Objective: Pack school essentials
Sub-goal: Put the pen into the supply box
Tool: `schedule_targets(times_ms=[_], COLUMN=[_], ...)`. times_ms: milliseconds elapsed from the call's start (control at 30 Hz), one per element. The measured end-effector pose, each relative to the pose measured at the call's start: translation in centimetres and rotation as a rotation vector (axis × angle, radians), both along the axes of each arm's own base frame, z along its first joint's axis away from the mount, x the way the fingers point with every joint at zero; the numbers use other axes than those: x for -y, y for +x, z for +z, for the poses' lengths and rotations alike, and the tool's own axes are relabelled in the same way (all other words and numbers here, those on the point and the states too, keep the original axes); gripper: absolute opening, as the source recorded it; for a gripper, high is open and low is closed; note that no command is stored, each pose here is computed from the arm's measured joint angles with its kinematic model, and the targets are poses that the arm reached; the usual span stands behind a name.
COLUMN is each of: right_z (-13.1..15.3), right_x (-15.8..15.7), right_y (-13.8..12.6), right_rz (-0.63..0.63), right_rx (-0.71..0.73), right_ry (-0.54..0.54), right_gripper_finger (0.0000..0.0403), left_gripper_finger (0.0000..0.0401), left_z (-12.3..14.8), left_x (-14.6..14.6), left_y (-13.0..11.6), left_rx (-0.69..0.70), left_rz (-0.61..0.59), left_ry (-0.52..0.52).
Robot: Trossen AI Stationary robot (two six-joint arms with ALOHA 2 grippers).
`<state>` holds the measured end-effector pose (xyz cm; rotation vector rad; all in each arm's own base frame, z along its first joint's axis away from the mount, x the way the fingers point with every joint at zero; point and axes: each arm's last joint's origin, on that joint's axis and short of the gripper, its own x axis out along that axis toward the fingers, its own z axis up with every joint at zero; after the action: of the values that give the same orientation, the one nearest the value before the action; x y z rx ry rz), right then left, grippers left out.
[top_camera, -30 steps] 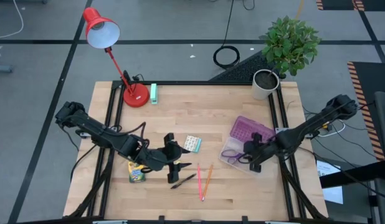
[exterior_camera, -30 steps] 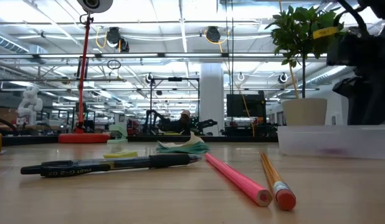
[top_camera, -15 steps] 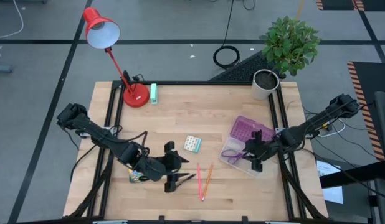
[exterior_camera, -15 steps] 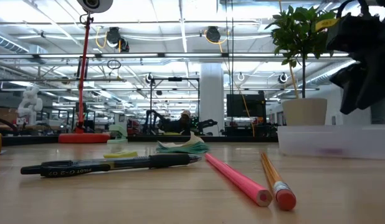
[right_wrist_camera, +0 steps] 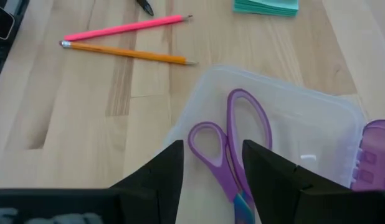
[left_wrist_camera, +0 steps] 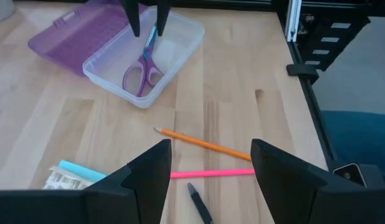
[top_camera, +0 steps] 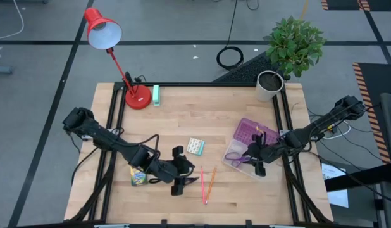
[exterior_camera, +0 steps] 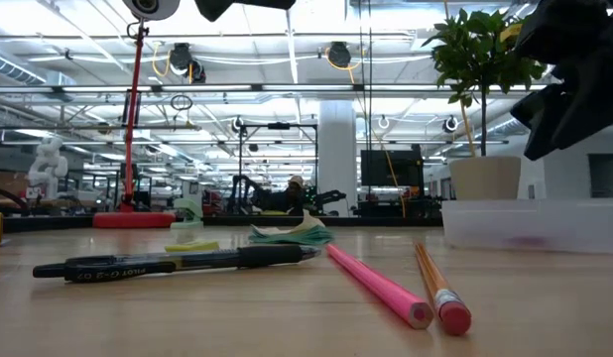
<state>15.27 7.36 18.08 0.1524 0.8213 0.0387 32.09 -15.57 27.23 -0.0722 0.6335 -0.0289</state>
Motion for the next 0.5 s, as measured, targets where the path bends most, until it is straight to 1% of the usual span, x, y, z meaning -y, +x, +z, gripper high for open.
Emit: schedule_targets(times_ms=[133, 200, 233, 333, 500], right_z=[0.1, 0.1, 0.1, 0.1, 0.2], right_x=[-0.1, -0.1, -0.1, -0.1, -0.1], right_y=[0.1, 0.1, 0.1, 0.1, 0.2], right_rz=[-0.013, -0.017, -0.017, -0.02, -0.023], right_rx=[0.012, 0.016, 0.017, 0.016, 0.029], right_ry=[0.022, 0.029, 0.029, 0.031, 0.04], right_gripper_finger=[0.0159, 0.0159, 0.0159, 0.0159, 0.0159], left_gripper_finger=[0.0225, 0.0225, 0.0225, 0.0225, 0.0225], left_z=[0.0, -0.6, -1.2, -3.3, -6.4], left_x=[0.0, 0.4, 0.8, 1.7, 3.3], left_y=[0.0, 0.1, 0.1, -0.1, 0.3], left_rx=[-0.002, -0.022, -0.041, -0.115, -0.181], left_rz=[0.013, 0.024, 0.026, 0.046, 0.071], left_ry=[-0.017, -0.017, -0.007, 0.071, 0.087])
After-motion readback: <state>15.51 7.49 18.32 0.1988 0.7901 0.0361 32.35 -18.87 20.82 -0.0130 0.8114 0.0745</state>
